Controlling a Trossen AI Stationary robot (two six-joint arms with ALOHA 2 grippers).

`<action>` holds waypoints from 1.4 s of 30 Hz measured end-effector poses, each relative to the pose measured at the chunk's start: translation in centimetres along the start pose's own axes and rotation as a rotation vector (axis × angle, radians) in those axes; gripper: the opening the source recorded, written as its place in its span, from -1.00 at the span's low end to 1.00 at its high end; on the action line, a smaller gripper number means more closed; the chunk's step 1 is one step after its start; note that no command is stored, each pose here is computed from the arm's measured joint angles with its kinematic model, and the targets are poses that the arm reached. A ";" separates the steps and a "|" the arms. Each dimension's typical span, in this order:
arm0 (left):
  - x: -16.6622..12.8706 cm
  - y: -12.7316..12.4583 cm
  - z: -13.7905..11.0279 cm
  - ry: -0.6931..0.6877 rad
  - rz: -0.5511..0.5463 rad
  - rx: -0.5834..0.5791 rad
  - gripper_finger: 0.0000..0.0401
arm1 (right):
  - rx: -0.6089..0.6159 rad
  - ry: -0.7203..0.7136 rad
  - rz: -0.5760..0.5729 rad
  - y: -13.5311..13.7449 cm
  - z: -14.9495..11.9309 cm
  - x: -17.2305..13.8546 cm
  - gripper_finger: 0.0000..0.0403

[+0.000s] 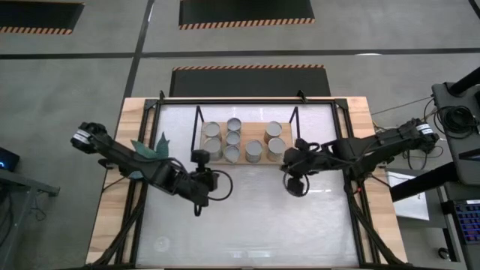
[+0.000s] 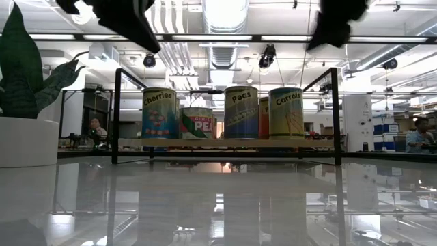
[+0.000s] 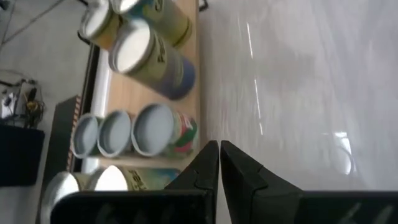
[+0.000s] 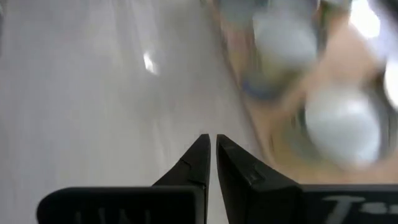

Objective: Pick and place cans onto a shelf
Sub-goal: Adjust the shelf

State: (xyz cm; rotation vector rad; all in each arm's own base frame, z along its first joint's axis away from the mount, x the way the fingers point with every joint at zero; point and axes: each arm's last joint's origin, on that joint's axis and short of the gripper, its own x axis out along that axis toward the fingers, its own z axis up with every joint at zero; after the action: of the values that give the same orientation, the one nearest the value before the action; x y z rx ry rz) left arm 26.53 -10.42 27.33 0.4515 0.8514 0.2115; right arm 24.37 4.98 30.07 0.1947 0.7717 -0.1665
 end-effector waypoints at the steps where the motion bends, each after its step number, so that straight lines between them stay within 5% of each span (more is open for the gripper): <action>1: 0.1 -0.1 -0.2 0.004 0.000 -0.012 -1.00 | 0.012 0.059 -0.008 -0.2 -0.5 -0.1 -0.91; 5: 0.2 -0.1 -0.7 0.014 0.000 -0.013 -1.00 | 0.063 0.282 -0.108 -1.2 -2.5 -0.7 -0.91; 9: -0.1 0.1 -0.3 -0.004 0.000 -0.027 -1.00 | 0.085 0.349 -0.207 -1.9 -3.3 -0.9 -0.91; 26: -0.6 0.4 0.4 -0.031 0.001 -0.047 -1.00 | 0.012 0.295 -0.429 -4.2 -2.9 -0.6 -0.91; 42: -0.6 0.5 -0.5 0.051 0.010 -0.126 -1.00 | 0.020 0.284 -0.310 -2.8 -3.2 -0.2 -0.91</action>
State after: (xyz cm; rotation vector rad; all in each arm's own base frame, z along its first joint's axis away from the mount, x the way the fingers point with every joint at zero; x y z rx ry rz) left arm 25.76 -10.06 27.62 0.3342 0.8803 0.2851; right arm 21.42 3.04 27.68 0.1174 1.0821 -0.4476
